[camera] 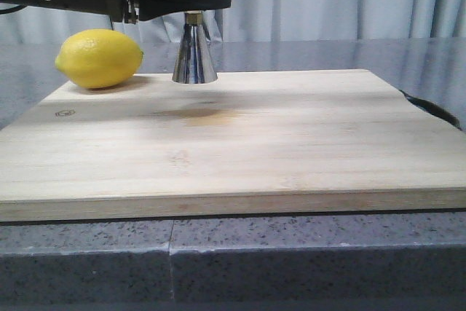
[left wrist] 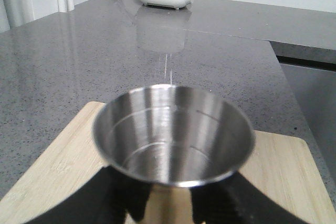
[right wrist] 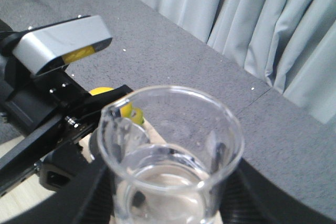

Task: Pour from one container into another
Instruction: 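Lift the beaker with the right gripper toward the held jigger, then tilt the beaker with the right gripper, pouring liquid into the jigger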

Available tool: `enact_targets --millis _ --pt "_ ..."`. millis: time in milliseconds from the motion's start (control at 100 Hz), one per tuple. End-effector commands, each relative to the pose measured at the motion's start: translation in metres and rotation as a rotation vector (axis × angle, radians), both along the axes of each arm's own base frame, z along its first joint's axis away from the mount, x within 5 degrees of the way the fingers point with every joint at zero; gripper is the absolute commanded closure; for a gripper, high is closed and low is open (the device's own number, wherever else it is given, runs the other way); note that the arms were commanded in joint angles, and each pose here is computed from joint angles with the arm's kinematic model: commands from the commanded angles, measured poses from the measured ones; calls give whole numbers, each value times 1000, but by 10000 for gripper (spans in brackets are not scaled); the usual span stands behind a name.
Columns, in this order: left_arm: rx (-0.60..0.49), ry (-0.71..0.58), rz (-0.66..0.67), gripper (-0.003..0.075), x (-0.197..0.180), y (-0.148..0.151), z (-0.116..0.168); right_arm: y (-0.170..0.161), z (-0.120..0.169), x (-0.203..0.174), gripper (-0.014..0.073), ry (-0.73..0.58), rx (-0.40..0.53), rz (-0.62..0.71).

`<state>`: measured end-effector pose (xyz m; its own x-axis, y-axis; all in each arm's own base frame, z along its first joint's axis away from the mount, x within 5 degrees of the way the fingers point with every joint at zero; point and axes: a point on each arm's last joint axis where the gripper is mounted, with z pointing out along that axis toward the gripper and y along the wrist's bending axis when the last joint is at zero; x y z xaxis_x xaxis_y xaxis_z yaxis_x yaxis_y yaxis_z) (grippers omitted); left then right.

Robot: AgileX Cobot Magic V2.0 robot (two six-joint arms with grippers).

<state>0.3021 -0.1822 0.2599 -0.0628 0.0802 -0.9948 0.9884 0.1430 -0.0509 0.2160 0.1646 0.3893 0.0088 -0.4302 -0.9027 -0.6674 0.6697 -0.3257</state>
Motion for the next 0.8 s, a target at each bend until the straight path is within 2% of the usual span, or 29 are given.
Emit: enact_targets --millis 0,220,470,790 --pt "-145 -50 -40 461 -8 -2 34 -1 32 4 337 -118 -13 -2" --pt "-145 -50 -40 461 -8 -2 34 7 47 22 337 -135 -194 -3" --pt "-145 -50 -40 461 -8 -2 34 23 41 36 337 -195 -401 15" --pt "-145 -50 -40 461 -8 -2 34 42 29 38 337 -287 -563 59"
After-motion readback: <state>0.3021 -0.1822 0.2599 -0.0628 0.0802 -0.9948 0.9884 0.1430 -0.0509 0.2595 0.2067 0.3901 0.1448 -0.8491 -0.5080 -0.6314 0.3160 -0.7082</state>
